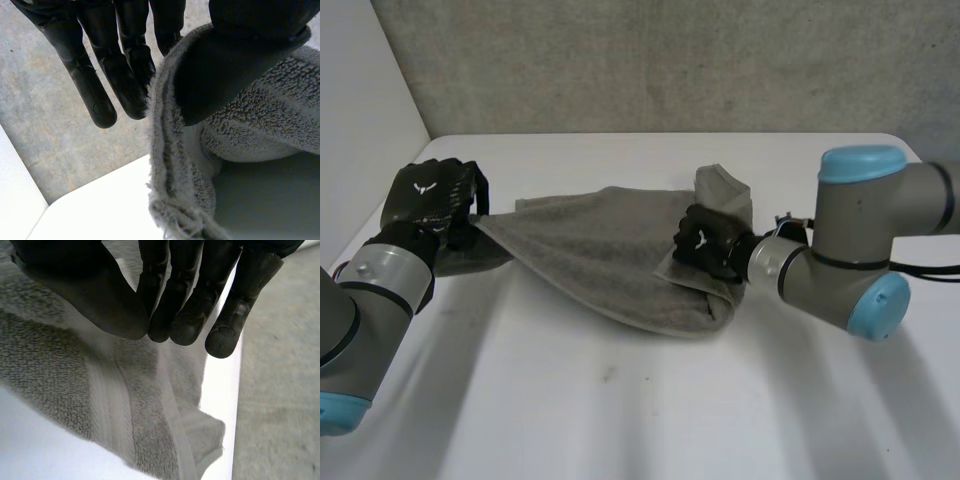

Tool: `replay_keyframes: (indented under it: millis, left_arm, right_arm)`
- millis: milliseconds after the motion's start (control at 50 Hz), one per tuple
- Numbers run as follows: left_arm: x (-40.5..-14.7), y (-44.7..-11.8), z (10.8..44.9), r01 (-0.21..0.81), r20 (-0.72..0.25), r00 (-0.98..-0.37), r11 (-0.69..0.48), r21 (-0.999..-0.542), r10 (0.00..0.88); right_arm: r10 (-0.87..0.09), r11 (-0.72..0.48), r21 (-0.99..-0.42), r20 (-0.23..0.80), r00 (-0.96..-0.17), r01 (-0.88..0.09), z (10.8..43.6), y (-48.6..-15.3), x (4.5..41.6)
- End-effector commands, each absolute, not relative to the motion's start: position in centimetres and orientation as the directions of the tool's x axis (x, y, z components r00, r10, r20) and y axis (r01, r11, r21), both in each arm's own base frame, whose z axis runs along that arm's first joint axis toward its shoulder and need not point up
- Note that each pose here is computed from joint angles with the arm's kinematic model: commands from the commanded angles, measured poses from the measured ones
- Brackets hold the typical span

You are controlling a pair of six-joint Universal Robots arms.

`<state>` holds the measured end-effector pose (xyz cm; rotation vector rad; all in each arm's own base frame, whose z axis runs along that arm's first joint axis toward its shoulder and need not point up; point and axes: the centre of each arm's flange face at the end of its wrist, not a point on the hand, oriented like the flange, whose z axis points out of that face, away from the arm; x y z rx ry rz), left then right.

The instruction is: Fold the towel.

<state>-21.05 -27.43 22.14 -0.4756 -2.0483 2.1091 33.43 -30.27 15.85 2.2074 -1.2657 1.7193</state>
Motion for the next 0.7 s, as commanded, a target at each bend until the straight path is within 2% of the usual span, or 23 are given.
replay_keyframes:
  millis: [20,40,60,100,140,220,440,600,700]
  left_arm:
    - [-20.6,-27.8,22.1,0.104,-0.113,-0.941,-0.043,-0.994,0.318]
    - [-20.6,-27.8,22.1,0.104,-0.113,-0.942,-0.043,-0.994,0.317]
    - [-20.6,-27.8,22.1,0.104,-0.113,-0.942,-0.043,-0.994,0.317]
    - [-20.5,-27.8,22.1,0.104,-0.113,-0.942,-0.043,-0.994,0.315]
    - [-20.5,-27.8,22.1,0.104,-0.113,-0.942,-0.043,-0.994,0.315]
    - [-20.5,-27.9,22.0,0.105,-0.112,-0.942,-0.041,-0.994,0.315]
    - [-20.5,-27.9,21.8,0.106,-0.112,-0.943,-0.035,-0.994,0.315]
    - [-19.3,-29.1,20.9,0.112,-0.113,-0.955,-0.019,-0.993,0.274]
    - [-18.5,-30.0,19.9,0.117,-0.113,-0.962,0.000,-0.993,0.249]
  right_arm:
    - [-0.625,-0.497,-0.589,0.752,-0.208,-0.638,18.7,-32.2,32.4]
    - [-0.620,-0.439,-0.613,0.736,-0.272,-0.656,18.9,-32.9,31.9]
    - [-0.620,-0.439,-0.614,0.735,-0.273,-0.657,18.9,-32.9,31.9]
    - [-0.609,-0.337,-0.634,0.711,-0.353,-0.696,19.0,-33.7,30.7]
    - [-0.604,-0.306,-0.635,0.706,-0.370,-0.710,18.9,-33.7,30.2]
    - [-0.617,-0.304,-0.636,0.699,-0.361,-0.710,18.8,-33.0,29.9]
    - [-0.664,-0.391,-0.694,0.667,-0.337,-0.604,21.4,-30.8,31.4]
    - [-0.716,-0.428,-0.696,0.651,-0.254,-0.576,21.3,-29.3,32.7]
    - [-0.771,-0.428,-0.682,0.618,-0.156,-0.593,19.8,-28.3,33.3]
